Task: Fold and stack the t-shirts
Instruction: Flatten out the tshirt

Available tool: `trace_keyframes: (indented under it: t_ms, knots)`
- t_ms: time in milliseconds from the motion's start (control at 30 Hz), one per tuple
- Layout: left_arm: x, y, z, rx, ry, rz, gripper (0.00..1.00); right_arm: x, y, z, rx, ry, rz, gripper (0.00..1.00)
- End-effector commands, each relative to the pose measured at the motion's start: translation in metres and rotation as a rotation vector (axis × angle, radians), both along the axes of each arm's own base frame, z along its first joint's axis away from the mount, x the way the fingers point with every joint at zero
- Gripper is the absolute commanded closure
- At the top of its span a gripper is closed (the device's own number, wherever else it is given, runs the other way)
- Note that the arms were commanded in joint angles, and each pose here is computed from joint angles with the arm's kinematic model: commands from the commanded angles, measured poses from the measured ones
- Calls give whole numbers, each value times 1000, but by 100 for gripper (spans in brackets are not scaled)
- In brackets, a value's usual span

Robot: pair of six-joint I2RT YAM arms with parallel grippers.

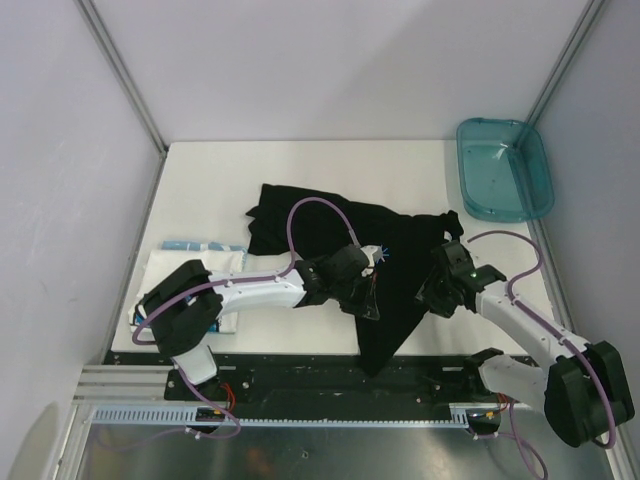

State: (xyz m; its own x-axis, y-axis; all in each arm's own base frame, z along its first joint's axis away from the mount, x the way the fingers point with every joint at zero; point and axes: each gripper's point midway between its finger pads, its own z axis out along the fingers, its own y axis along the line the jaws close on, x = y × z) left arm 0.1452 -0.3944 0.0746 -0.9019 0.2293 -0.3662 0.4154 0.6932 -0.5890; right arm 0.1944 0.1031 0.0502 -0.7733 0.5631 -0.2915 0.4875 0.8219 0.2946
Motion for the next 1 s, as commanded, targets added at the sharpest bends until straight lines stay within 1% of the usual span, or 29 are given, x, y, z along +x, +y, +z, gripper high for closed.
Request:
trace_keyframes:
  t_ms: [0, 300, 400, 467, 500, 567, 600, 667, 733, 767, 900, 933, 967]
  knots:
    - [5, 0, 15, -39, -32, 22, 100, 6, -7, -6, -45, -20, -58, 52]
    - [4, 1, 15, -39, -30, 21, 100, 13, 3, -28, -64, -4, -56, 52]
    - [4, 1, 15, -39, -33, 21, 100, 9, 1, -36, -94, 16, -52, 54]
    - [5, 1, 14, -37, -33, 24, 100, 9, 0, -38, -104, 19, -54, 63]
    - [5, 1, 14, -38, -34, 24, 100, 8, -1, -39, -106, 20, -54, 69]
    - [5, 2, 14, -37, -34, 24, 100, 9, -1, -40, -109, 19, -52, 87]
    - [5, 2, 15, -37, -36, 23, 100, 9, -2, -39, -113, 19, -53, 94]
    - [5, 2, 18, -43, -47, 18, 100, 12, -9, -33, -115, 9, -67, 98]
    - [7, 1, 24, -55, -69, 12, 98, 18, -24, -20, -112, -23, -104, 100]
    - [8, 0, 30, -65, -81, 5, 93, 22, -33, -10, -103, -50, -130, 100]
    - [17, 1, 52, -98, -127, 7, 58, 38, -81, 26, -78, -147, -269, 100]
    - [23, 4, 58, -103, -139, 21, 52, 39, -91, 30, -81, -157, -297, 100]
    - [30, 9, 63, -104, -150, 42, 49, 40, -100, 33, -86, -158, -320, 100]
